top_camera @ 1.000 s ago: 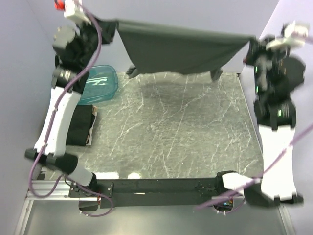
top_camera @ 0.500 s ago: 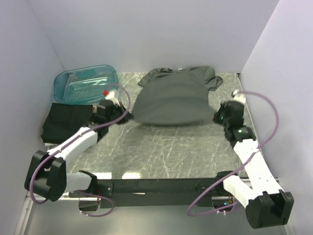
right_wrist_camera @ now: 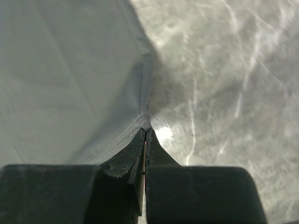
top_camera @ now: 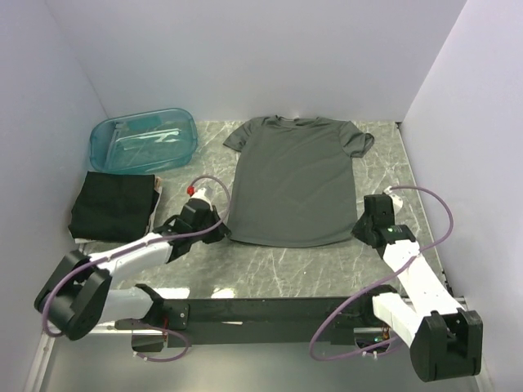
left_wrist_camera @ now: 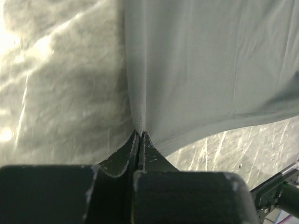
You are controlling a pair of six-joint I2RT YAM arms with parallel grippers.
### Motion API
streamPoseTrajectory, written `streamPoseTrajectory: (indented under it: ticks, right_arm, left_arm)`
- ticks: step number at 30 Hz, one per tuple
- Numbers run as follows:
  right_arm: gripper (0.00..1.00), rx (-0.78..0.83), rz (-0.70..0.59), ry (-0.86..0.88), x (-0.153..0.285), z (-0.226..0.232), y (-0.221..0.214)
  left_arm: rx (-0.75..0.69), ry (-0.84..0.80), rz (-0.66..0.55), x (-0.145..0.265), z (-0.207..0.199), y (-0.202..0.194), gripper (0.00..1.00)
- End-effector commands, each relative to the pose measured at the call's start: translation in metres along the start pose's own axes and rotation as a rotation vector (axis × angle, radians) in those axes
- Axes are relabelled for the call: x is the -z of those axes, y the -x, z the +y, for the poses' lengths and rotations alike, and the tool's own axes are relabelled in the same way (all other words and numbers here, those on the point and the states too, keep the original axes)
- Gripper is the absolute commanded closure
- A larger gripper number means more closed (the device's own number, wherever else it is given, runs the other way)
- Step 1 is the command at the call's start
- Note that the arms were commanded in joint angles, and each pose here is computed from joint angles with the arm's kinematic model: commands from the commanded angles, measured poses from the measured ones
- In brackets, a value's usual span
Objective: Fold and stack the t-shirts
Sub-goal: Flatten the tshirt out
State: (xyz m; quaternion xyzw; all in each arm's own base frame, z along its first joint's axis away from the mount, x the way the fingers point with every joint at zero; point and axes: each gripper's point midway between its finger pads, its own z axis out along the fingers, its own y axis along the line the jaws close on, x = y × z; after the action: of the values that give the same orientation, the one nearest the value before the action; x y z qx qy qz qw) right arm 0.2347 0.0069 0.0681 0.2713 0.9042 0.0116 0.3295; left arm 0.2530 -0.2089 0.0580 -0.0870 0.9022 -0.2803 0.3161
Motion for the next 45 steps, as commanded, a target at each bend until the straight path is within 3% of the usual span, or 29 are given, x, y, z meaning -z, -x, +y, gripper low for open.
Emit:
streamPoseTrajectory:
  ticks: [1,6,12,17,18,19,22,27,28,29,30,32,36,37,38,40,41,45]
  right_arm:
    - [1.0,-0.086,-0.037,-0.079,0.006,-0.017,0.001]
    - [1.0,-0.166,-0.089,-0.103,0.016,-0.025,0.005]
    - [1.0,-0.208,-0.062,-0.094,0.017,-0.026,-0.006]
    - [0.84,-0.249,-0.054,-0.09,0.019,-0.027,-0.011]
    - [0.82,-0.256,-0.059,-0.084,0.021,-0.026,-0.011]
    - [0.69,-0.264,-0.063,-0.083,0.021,-0.027,-0.011]
    - [0.5,-0.282,-0.087,-0.071,0.025,-0.026,-0.007]
    - [0.39,-0.298,-0.137,-0.055,0.034,-0.025,0.004]
    - [0.35,-0.296,-0.146,-0.037,0.036,-0.022,0.008]
    - [0.34,-0.276,-0.151,-0.016,0.037,-0.018,0.012]
    - [0.21,-0.268,-0.161,0.019,0.042,-0.011,0.018]
    - [0.16,-0.228,-0.166,0.127,0.047,0.012,0.028]
    - [0.14,-0.182,-0.138,0.27,0.044,0.047,0.037]
    - [0.13,-0.179,-0.137,0.291,0.042,0.054,0.041]
    - [0.13,-0.171,-0.095,0.282,0.032,0.058,0.037]
    - [0.12,-0.155,-0.078,0.274,0.022,0.063,0.04]
    - [0.12,-0.142,-0.043,0.242,0.01,0.065,0.039]
    - [0.11,-0.109,0.025,0.176,-0.018,0.071,0.042]
  left_arm:
    - [0.032,0.028,-0.05,0.011,-0.001,0.0,0.99]
    - [0.036,0.055,-0.018,0.024,0.006,-0.021,0.99]
    - [0.055,0.046,0.003,0.031,0.007,-0.033,0.99]
    - [0.07,0.026,0.027,0.034,0.003,-0.043,0.86]
    - [0.07,0.034,0.028,0.034,0.005,-0.045,0.81]
    - [0.072,0.041,0.021,0.035,0.005,-0.043,0.72]
    - [0.063,0.055,0.012,0.042,0.005,-0.04,0.55]
    - [0.039,0.022,-0.042,0.06,-0.012,-0.018,0.3]
    - [0.035,0.015,-0.059,0.062,-0.015,-0.013,0.08]
    - [0.02,0.003,-0.075,0.065,-0.02,-0.007,0.01]
    - [0.01,-0.019,-0.098,0.069,-0.029,0.002,0.01]
    - [-0.02,-0.034,-0.14,0.067,-0.04,0.016,0.01]
    - [-0.051,-0.017,-0.273,0.054,-0.067,0.064,0.01]
    - [-0.041,0.053,-0.254,0.036,-0.059,0.063,0.01]
    - [-0.049,0.028,-0.27,0.032,-0.077,0.079,0.01]
    - [-0.074,0.072,-0.209,0.001,-0.074,0.076,0.01]
    - [-0.089,0.026,-0.199,-0.006,-0.092,0.084,0.01]
    - [-0.116,0.068,-0.026,-0.051,-0.087,0.054,0.01]
